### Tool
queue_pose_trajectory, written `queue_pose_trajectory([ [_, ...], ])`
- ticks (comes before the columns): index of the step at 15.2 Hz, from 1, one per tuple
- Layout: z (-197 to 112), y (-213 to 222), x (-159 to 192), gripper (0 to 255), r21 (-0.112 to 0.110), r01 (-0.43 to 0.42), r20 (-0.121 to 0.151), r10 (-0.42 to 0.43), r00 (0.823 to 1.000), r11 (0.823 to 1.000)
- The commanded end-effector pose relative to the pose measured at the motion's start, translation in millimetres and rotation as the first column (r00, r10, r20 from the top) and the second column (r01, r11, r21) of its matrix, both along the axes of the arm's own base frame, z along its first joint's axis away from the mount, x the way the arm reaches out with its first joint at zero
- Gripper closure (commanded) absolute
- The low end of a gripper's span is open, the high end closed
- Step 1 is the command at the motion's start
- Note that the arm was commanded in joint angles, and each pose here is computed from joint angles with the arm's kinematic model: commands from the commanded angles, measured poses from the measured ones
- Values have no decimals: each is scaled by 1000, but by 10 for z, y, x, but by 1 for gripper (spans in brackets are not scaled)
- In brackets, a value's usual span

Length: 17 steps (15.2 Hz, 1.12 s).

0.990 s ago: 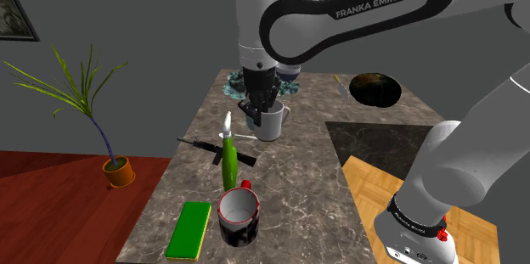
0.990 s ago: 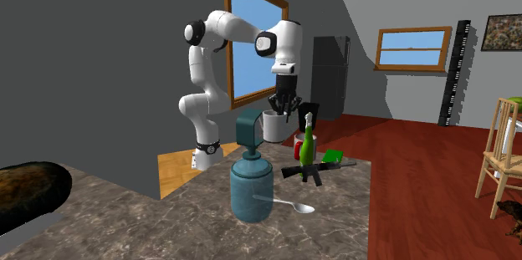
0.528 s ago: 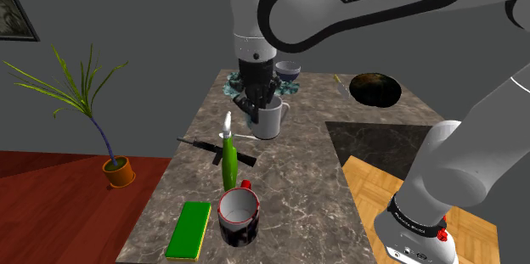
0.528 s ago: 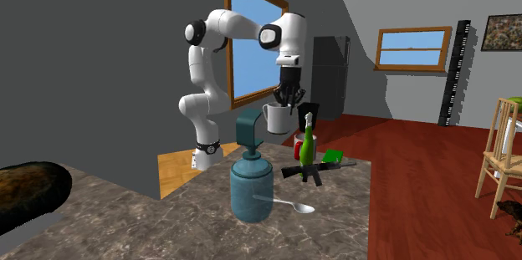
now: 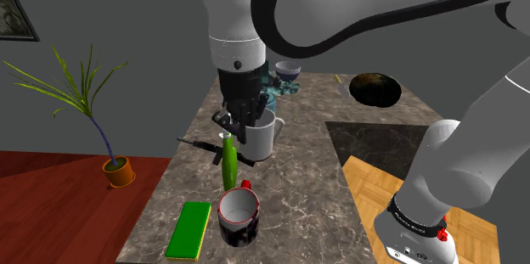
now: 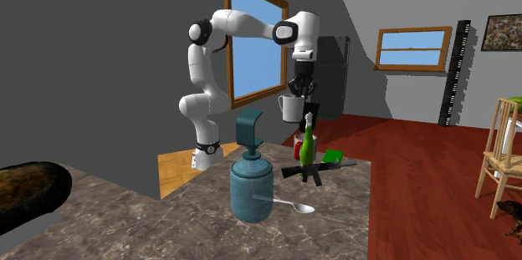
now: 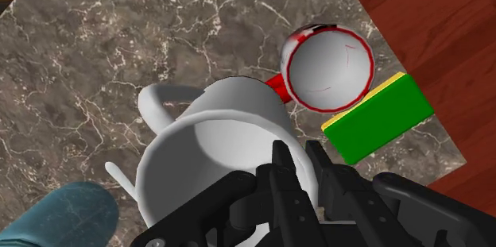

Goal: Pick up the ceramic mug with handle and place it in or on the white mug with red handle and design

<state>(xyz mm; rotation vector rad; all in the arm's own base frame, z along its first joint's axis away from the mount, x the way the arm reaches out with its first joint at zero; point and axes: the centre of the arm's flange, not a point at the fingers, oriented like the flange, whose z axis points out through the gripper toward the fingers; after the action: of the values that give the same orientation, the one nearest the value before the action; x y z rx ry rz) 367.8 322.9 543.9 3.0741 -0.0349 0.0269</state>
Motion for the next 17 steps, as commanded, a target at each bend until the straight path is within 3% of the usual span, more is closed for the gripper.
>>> queue_pose_trajectory([
  [1,20,250,-108,255,0,1,0,-1,1000,1000],
  [4,78,621,-287,255,0,1,0,-1,1000,1000],
  [17,-608,621,-287,255,0,1,0,-1,1000,1000],
])
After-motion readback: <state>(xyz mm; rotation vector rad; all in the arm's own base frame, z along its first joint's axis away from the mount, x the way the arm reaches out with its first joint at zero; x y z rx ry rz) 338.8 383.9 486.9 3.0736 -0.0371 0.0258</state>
